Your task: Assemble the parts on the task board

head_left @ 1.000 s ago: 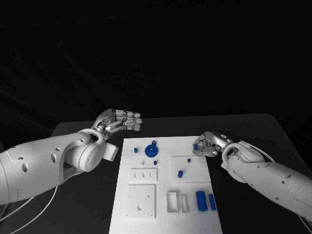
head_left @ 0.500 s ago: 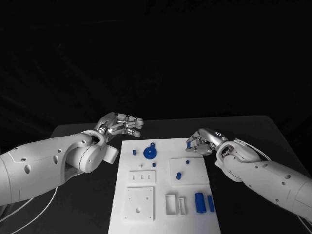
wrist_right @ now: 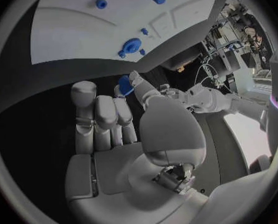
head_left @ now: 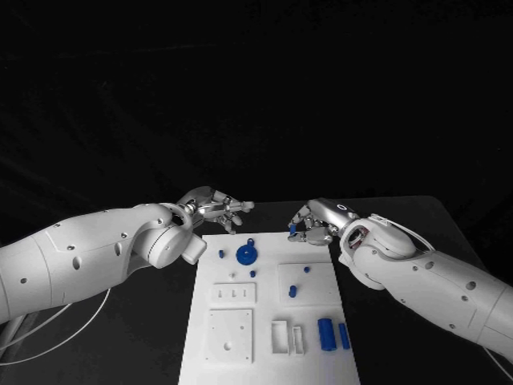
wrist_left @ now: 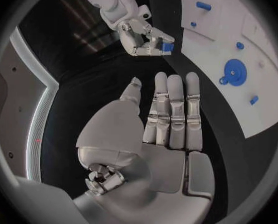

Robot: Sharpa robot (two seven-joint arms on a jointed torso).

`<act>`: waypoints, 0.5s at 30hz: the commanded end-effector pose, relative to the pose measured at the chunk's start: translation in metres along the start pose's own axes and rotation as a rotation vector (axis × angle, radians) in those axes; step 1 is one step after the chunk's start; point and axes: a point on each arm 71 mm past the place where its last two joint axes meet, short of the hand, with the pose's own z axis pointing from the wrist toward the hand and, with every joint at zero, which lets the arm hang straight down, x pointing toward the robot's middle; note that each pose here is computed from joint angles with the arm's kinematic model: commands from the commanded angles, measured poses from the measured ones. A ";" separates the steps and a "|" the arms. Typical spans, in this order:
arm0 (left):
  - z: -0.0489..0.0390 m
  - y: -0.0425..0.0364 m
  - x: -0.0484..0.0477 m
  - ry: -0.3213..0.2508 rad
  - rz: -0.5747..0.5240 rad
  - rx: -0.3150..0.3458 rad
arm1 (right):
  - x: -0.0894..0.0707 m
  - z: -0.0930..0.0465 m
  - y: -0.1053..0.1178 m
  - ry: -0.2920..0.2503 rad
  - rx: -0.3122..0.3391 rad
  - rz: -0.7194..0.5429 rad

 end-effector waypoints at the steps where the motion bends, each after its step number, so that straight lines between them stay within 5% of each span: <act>1: 0.0039 0.0048 0.0085 0.077 0.065 -0.110 | 0.003 0.003 0.010 0.038 0.017 -0.046; 15: 0.0140 0.0052 0.0273 0.089 0.196 -0.145 | 0.009 0.014 0.045 0.047 -0.028 -0.035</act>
